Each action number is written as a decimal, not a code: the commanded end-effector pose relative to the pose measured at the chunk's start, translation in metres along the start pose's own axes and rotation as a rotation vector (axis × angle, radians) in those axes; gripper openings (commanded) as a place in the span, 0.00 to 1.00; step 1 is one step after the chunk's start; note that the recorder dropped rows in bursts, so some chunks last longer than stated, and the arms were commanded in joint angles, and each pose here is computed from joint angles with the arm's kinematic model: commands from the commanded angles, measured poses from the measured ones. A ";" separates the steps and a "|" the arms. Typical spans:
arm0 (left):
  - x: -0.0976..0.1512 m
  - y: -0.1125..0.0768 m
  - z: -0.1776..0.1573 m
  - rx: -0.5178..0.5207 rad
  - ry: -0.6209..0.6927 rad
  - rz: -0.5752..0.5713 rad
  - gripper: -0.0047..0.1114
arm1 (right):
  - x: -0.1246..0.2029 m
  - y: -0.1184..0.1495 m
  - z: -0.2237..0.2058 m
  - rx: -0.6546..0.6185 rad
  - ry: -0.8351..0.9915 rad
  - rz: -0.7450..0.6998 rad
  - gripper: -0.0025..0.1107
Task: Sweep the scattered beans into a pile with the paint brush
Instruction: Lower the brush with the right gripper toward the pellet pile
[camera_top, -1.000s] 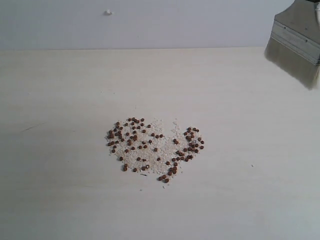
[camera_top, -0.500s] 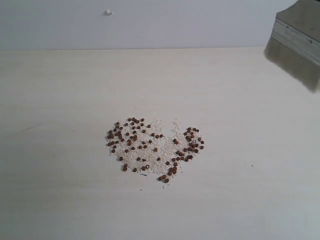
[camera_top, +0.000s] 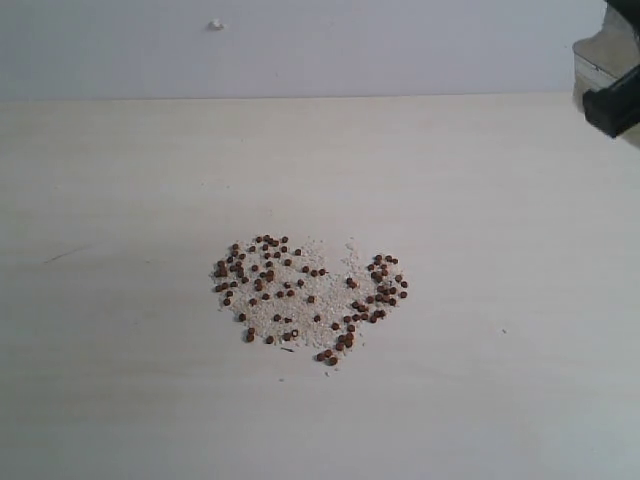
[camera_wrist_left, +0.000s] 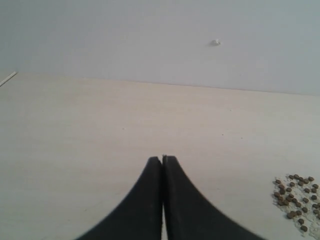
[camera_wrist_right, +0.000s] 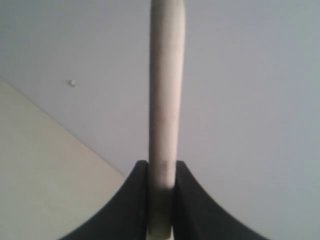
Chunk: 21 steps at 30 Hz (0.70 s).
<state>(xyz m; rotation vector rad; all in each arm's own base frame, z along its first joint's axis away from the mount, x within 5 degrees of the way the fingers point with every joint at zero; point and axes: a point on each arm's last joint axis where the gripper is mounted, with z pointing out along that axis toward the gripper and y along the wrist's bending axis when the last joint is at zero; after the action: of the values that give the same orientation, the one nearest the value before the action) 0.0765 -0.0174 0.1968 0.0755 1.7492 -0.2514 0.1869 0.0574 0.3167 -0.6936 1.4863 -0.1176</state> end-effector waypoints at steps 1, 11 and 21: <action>0.001 -0.001 0.000 0.010 0.002 -0.005 0.04 | 0.027 0.012 -0.006 0.079 -0.047 -0.081 0.02; 0.001 -0.001 0.000 0.010 0.002 -0.005 0.04 | 0.063 0.019 -0.021 0.233 -0.033 0.038 0.02; 0.001 -0.001 0.000 0.010 0.002 -0.005 0.04 | 0.085 0.041 0.006 0.058 0.031 0.236 0.02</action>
<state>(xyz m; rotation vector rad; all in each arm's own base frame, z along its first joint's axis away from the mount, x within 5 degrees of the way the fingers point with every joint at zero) 0.0764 -0.0176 0.1968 0.0756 1.7490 -0.2542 0.1848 0.0463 0.2251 -0.4640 1.5947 -0.0574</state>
